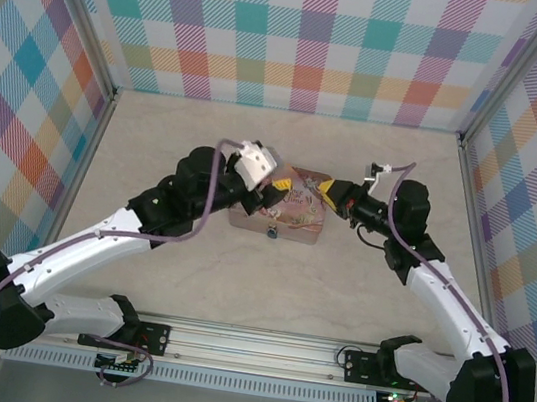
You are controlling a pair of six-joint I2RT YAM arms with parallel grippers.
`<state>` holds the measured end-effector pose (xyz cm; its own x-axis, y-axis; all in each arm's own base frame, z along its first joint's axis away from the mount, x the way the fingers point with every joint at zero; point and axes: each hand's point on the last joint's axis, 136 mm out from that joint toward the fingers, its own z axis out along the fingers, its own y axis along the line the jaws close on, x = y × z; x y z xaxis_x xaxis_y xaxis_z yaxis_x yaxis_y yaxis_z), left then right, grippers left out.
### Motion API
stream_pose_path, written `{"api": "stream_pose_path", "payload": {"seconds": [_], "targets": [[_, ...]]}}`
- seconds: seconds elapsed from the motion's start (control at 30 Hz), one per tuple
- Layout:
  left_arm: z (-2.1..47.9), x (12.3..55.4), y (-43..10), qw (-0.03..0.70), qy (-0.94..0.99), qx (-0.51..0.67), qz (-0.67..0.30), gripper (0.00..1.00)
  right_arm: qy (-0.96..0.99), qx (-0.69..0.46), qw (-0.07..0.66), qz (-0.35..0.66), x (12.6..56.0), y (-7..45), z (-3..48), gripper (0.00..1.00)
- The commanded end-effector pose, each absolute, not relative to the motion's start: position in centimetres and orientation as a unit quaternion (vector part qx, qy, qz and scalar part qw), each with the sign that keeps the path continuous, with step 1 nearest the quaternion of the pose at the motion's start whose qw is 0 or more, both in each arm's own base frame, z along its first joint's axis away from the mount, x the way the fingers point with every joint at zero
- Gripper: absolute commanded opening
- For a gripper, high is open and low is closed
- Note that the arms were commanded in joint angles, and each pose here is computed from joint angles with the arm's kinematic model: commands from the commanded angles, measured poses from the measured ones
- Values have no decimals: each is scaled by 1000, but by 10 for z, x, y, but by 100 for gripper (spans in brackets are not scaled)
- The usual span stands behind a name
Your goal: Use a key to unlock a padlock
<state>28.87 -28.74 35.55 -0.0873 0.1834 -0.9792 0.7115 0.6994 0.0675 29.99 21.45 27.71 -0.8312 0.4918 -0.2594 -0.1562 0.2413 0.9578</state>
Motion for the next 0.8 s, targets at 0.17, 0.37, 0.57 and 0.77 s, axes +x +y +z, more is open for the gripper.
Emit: {"api": "stream_pose_path", "payload": {"seconds": [0.17, 0.37, 0.57, 0.77], "targets": [[378, 309, -282, 471, 745, -10, -473, 55, 638, 76, 408, 648, 305, 207, 332, 4], [378, 317, -308, 391, 703, -89, -587, 52, 609, 70, 420, 670, 303, 216, 339, 4], [378, 320, -321, 364, 687, -101, -620, 49, 606, 65, 407, 680, 301, 232, 341, 4], [365, 323, -329, 345, 697, -103, -619, 42, 604, 65, 399, 687, 300, 238, 345, 4]]}}
